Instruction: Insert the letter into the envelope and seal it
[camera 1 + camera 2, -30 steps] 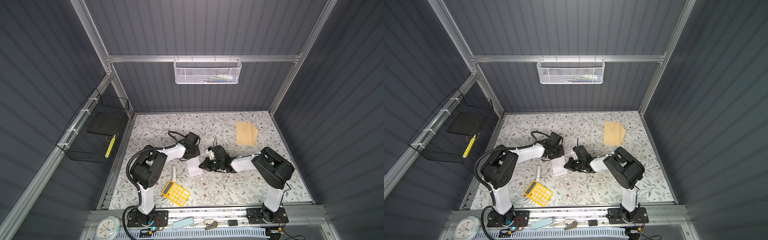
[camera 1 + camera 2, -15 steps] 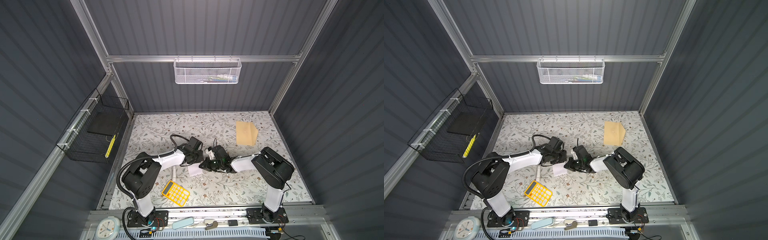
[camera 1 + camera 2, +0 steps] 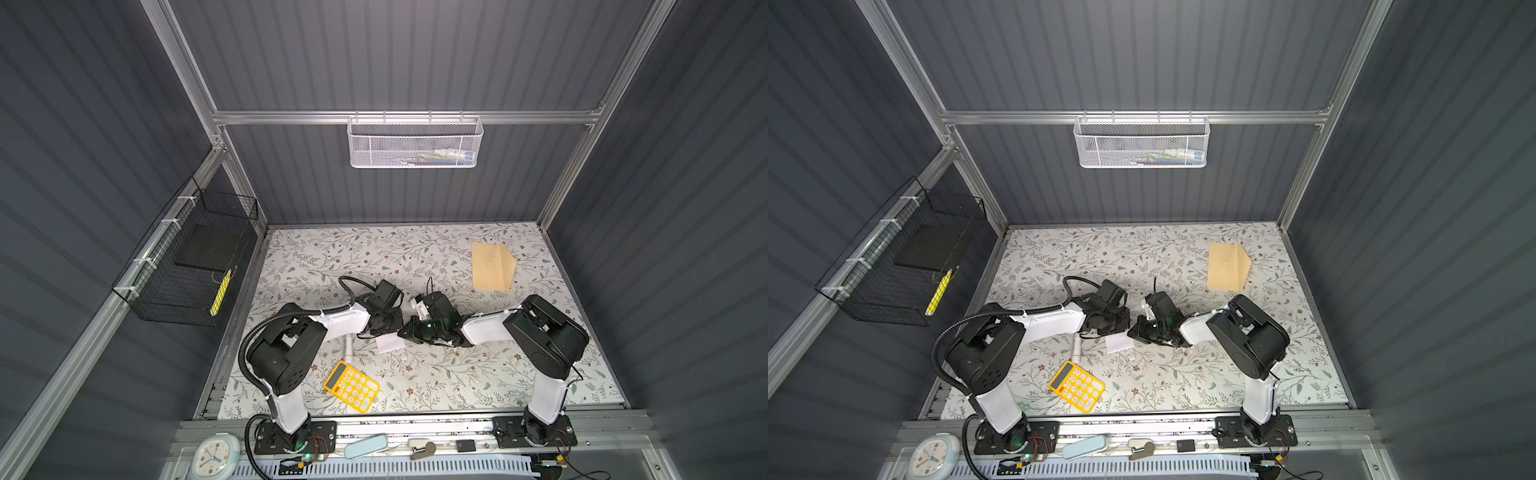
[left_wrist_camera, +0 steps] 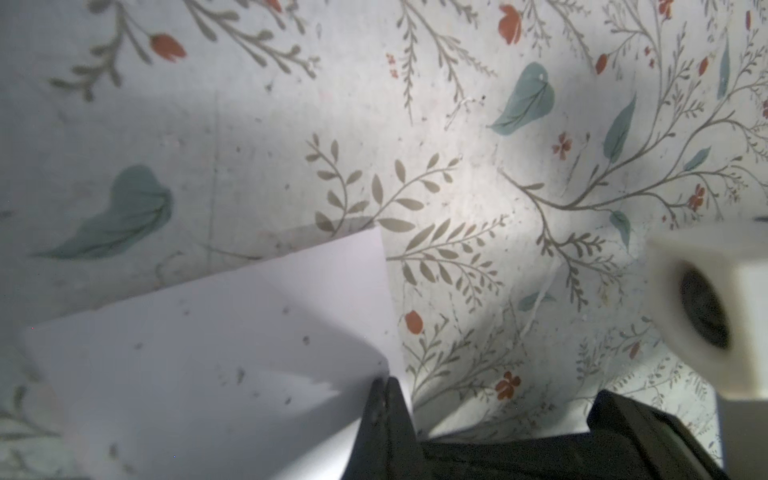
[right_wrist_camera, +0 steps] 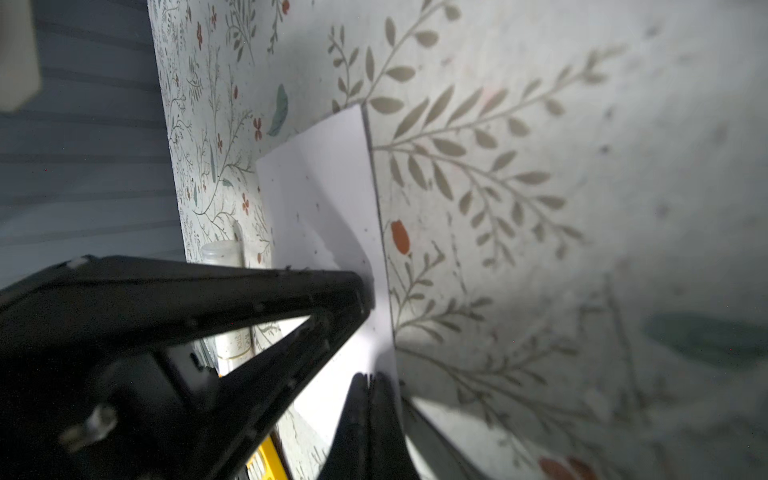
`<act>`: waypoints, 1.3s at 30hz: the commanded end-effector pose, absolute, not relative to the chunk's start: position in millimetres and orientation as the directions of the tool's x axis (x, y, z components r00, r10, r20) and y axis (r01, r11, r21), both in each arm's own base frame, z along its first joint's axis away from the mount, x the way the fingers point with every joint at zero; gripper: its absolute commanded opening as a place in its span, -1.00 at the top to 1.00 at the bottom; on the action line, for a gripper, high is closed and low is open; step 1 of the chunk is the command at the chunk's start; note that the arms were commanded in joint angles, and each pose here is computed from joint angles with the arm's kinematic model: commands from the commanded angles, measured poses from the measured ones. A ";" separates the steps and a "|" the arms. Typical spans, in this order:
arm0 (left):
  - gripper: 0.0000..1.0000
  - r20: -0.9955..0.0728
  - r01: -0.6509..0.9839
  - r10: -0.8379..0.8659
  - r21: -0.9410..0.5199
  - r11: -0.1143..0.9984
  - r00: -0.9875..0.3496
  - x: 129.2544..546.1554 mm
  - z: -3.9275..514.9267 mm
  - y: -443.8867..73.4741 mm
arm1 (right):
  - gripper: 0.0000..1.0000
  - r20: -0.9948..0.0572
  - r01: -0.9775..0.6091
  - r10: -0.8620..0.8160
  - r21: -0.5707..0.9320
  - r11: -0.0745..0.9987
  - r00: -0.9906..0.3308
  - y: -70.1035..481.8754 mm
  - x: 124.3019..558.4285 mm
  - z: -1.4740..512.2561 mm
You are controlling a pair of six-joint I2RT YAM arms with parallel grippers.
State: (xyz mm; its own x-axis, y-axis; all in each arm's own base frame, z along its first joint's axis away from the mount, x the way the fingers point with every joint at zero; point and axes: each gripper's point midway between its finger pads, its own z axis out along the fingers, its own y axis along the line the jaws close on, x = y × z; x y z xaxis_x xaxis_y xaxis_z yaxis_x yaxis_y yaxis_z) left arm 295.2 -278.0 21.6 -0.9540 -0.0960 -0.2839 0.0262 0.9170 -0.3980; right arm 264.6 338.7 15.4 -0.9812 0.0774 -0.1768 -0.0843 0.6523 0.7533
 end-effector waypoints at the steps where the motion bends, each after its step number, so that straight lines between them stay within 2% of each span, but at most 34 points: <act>1: 1.00 -0.189 -0.040 -0.097 -0.284 0.958 -0.977 268.0 -22.5 -249.9 | 0.96 -0.091 -0.011 0.070 0.681 0.732 -0.993 316.3 239.8 -14.2; 21: 1.00 -0.166 -0.072 -0.121 -0.273 0.959 -0.979 254.2 -37.6 -238.0 | 0.97 -0.055 0.012 0.064 0.658 0.753 -0.996 294.4 200.4 -28.5; 28: 1.00 -0.176 -0.059 -0.117 -0.304 0.951 -0.977 256.6 -32.3 -244.6 | 0.95 -0.074 0.004 0.072 0.667 0.745 -0.995 288.1 195.8 -14.9; 35: 1.00 -0.230 0.010 -0.082 -0.375 0.927 -0.970 267.5 -14.9 -261.8 | 0.58 -0.127 -0.045 0.051 0.660 0.750 -0.991 283.5 196.5 11.3; 39: 0.81 -0.249 0.043 -0.067 -0.411 0.911 -0.966 272.8 -8.1 -271.9 | 0.28 -0.166 -0.079 0.033 0.625 0.776 -0.986 275.6 199.8 30.0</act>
State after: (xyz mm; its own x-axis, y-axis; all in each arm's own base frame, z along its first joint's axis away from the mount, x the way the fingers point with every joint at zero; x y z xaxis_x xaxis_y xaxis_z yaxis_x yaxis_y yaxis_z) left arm 297.6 -284.7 23.4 -0.9327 -0.1383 -0.3331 0.0428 0.8746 -0.4830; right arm 201.5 288.8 27.1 -0.9862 0.0539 -0.1567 -0.0695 0.7238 0.6865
